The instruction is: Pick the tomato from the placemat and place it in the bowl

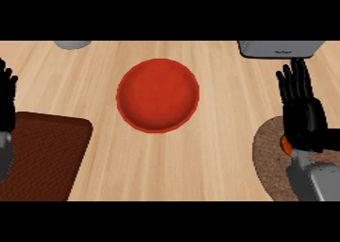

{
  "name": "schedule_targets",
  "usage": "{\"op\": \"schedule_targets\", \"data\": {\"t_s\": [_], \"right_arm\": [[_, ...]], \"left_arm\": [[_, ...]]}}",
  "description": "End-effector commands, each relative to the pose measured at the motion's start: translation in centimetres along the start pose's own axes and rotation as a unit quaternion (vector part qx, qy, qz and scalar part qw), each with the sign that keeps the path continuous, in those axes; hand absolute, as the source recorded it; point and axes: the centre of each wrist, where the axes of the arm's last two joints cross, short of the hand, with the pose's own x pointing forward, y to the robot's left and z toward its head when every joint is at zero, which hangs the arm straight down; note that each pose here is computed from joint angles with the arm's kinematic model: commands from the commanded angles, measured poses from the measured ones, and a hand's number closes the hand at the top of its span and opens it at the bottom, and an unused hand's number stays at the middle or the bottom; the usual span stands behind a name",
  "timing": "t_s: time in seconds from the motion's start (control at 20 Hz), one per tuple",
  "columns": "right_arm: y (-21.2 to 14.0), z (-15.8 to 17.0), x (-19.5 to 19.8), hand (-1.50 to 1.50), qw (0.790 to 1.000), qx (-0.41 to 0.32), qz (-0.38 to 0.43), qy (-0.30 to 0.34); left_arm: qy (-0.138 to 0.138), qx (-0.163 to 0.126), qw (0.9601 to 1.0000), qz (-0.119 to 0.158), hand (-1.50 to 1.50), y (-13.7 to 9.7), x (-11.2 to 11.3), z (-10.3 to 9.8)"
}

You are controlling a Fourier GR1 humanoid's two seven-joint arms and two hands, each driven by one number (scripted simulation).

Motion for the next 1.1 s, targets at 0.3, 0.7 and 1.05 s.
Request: {"op": "schedule_targets", "data": {"t_s": [0.3, 0.7, 1.05], "right_arm": [[-11.8, -0.2, 4.0, 1.50, 0.943, 0.114, 0.305, -0.072], [-12.5, 12.1, -7.7, -1.50, 0.957, 0.053, 0.221, -0.179], [-15.4, 9.9, 0.2, -1.50, 0.915, 0.020, 0.380, -0.135]], "left_arm": [[0.021, -0.192, 0.9812, -0.003, 0.00, -2.6, -0.8, 2.2], [0.034, -0.287, 0.9574, 0.006, 0.00, -3.2, -1.2, 3.6], [0.048, -0.289, 0.9561, 0.011, 0.00, -2.0, -2.3, 3.6]]}}
